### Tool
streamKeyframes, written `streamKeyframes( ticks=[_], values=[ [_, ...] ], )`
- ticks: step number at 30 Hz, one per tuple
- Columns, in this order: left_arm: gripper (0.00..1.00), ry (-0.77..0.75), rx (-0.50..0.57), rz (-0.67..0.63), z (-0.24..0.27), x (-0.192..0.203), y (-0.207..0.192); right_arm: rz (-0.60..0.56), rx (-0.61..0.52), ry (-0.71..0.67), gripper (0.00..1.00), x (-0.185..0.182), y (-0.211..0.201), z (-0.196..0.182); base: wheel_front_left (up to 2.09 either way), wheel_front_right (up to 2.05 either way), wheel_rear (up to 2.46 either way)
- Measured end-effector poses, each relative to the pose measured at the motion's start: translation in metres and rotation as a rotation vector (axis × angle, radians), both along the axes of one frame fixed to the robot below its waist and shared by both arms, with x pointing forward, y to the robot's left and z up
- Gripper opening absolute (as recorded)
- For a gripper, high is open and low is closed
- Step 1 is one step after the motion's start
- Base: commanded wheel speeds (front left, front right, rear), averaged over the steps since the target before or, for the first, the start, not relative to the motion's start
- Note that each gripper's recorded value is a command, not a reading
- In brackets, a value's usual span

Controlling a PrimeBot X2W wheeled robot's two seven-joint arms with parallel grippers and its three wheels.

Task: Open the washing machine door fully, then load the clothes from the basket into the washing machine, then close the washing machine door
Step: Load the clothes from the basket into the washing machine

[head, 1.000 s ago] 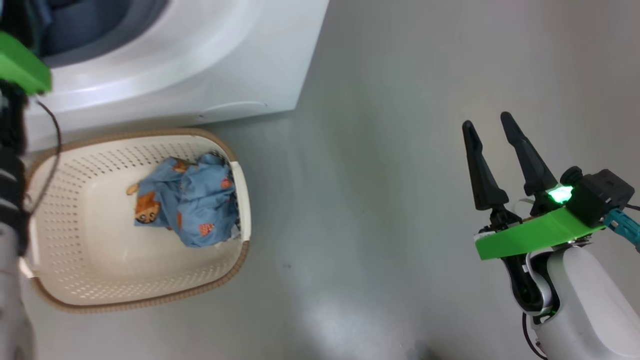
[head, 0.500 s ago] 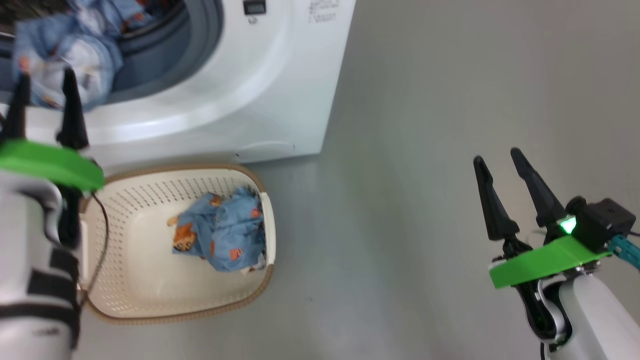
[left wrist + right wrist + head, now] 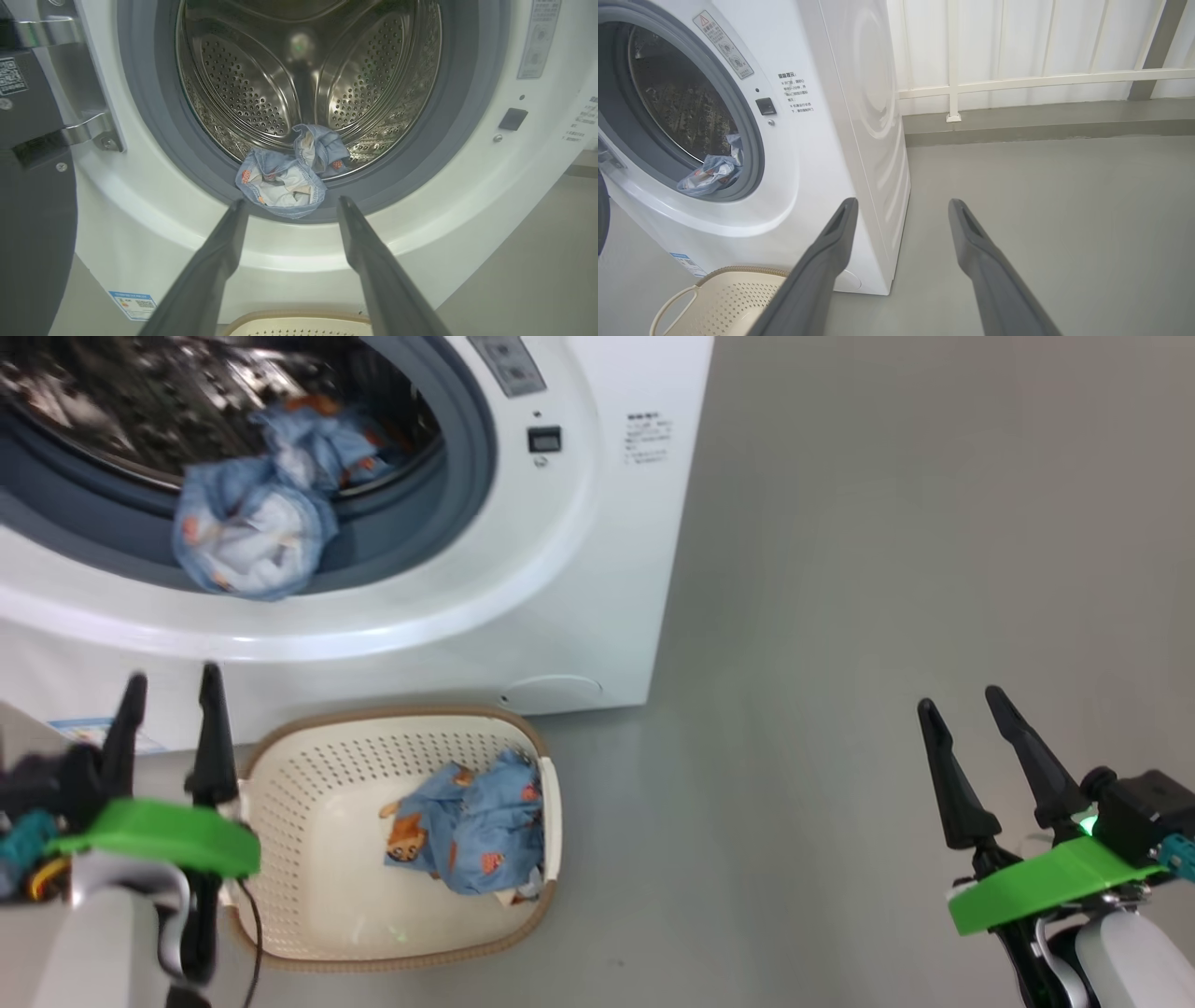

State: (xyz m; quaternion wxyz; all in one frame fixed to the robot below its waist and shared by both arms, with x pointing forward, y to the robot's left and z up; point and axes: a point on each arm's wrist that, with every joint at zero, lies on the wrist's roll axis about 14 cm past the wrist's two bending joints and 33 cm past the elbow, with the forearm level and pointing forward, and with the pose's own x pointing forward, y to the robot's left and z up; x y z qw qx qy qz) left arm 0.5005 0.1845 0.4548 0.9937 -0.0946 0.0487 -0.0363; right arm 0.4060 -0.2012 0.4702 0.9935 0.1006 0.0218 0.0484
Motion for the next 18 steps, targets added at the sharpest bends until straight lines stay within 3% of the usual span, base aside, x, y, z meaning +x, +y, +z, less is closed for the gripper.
streamKeyframes(
  ticks=[18],
  values=[
    [1.00, 0.008, 0.004, 0.083, -0.004, -0.096, 0.030, 0.018, 0.001, -0.033, 1.00, -0.027, 0.005, 0.014, 0.00, 0.00, 0.00]
  ],
)
